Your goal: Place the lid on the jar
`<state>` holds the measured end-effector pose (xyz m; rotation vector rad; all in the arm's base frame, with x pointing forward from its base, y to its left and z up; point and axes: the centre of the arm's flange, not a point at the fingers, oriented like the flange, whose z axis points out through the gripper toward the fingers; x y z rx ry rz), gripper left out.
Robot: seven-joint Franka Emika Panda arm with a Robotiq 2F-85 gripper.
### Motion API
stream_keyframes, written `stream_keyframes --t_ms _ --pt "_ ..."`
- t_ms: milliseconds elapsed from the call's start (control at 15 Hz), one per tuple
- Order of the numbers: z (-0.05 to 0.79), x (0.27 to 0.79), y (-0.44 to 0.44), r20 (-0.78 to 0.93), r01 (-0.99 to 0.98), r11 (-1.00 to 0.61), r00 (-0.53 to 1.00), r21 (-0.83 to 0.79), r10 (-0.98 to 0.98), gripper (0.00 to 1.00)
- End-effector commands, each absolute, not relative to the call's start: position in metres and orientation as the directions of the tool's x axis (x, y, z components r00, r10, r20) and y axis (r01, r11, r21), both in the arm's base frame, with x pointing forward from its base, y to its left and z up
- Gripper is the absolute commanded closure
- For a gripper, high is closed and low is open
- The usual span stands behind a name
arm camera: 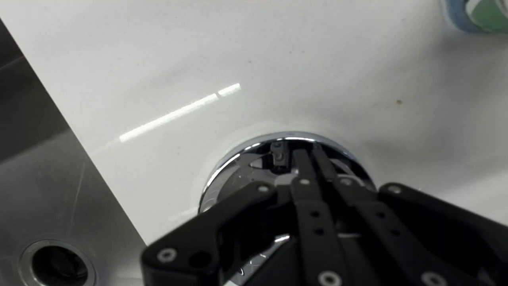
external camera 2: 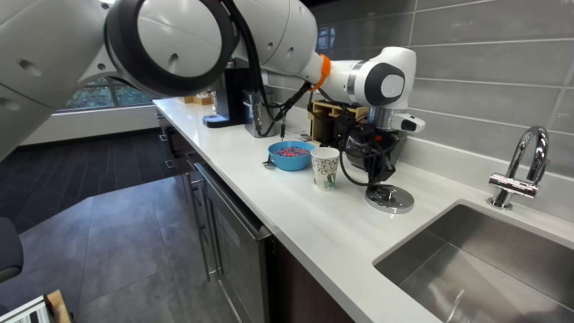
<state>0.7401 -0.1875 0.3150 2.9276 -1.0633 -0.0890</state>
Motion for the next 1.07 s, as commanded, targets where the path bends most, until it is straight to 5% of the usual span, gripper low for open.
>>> stream_keyframes --t_ms 0,467,533,600,733,1000 --pt "0.345 0.727 -0.185 -0.051 -0.659 -0.752 0.752 -0.012 -0.658 1.0" --pt "0.347 0.746 -0.198 0.017 -0.667 -0.744 0.744 -0.041 -0.668 1.0" --pt "0.344 0.749 -0.198 0.019 -0.669 -0.742 0.742 -0.043 -0.67 0.95" --pt "0.341 0.752 -0.199 0.03 -0.666 -0.745 0.744 -0.043 -0.667 0.73" --pt "0.335 0.759 -0.198 0.035 -0.667 -0.743 0.742 -0.051 -0.669 0.7" --pt "0.326 0.766 -0.199 0.054 -0.67 -0.741 0.739 -0.04 -0.671 0.42"
